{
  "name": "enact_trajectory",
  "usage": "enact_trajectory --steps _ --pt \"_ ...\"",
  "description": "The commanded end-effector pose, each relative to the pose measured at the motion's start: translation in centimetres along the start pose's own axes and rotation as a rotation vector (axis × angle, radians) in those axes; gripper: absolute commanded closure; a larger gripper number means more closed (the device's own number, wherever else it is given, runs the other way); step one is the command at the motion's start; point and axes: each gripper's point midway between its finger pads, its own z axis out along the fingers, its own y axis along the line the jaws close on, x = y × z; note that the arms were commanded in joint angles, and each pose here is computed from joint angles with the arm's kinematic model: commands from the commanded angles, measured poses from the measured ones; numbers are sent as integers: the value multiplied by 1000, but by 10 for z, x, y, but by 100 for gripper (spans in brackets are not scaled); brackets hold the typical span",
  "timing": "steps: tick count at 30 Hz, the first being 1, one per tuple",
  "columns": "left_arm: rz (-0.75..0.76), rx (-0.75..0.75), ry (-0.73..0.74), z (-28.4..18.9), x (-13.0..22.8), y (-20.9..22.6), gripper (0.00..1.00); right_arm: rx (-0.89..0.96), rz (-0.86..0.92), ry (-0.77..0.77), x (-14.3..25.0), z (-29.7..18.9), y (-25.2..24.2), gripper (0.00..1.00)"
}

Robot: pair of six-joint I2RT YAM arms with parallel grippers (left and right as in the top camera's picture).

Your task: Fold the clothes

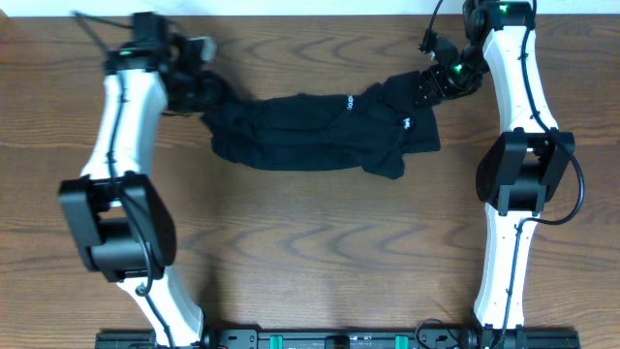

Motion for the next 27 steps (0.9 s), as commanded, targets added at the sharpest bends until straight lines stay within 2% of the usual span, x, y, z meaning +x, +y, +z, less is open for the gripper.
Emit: enact_trajectory --steps 1,8,12,18,19,20,22,23,25,27 --pt "44 49 8 19 -3 -39 94 -9 0 -6 -1 -2 4 34" --pt "141 4 0 40 -3 -85 94 -11 2 -2 0 -2 4 34" --pt "180 -53 14 47 3 -93 94 -13 4 3 1 -1 5 33" --pt "201 -45 30 56 9 -104 94 -13 4 3 1 -2 4 32" --pt "205 -43 35 58 10 -106 91 -13 4 3 1 -2 4 32" --pt "209 -41 40 60 12 -108 76 -13 4 3 1 -2 5 32" --pt "220 -36 50 64 15 -114 39 -14 4 3 1 -1 5 31" --pt "227 -34 54 65 16 -117 31 -13 4 3 1 -2 5 31" --pt "251 -31 58 67 18 -121 23 -13 4 3 1 -2 5 32" --pt "312 -69 67 65 20 -115 8 -13 5 3 1 -2 4 31"
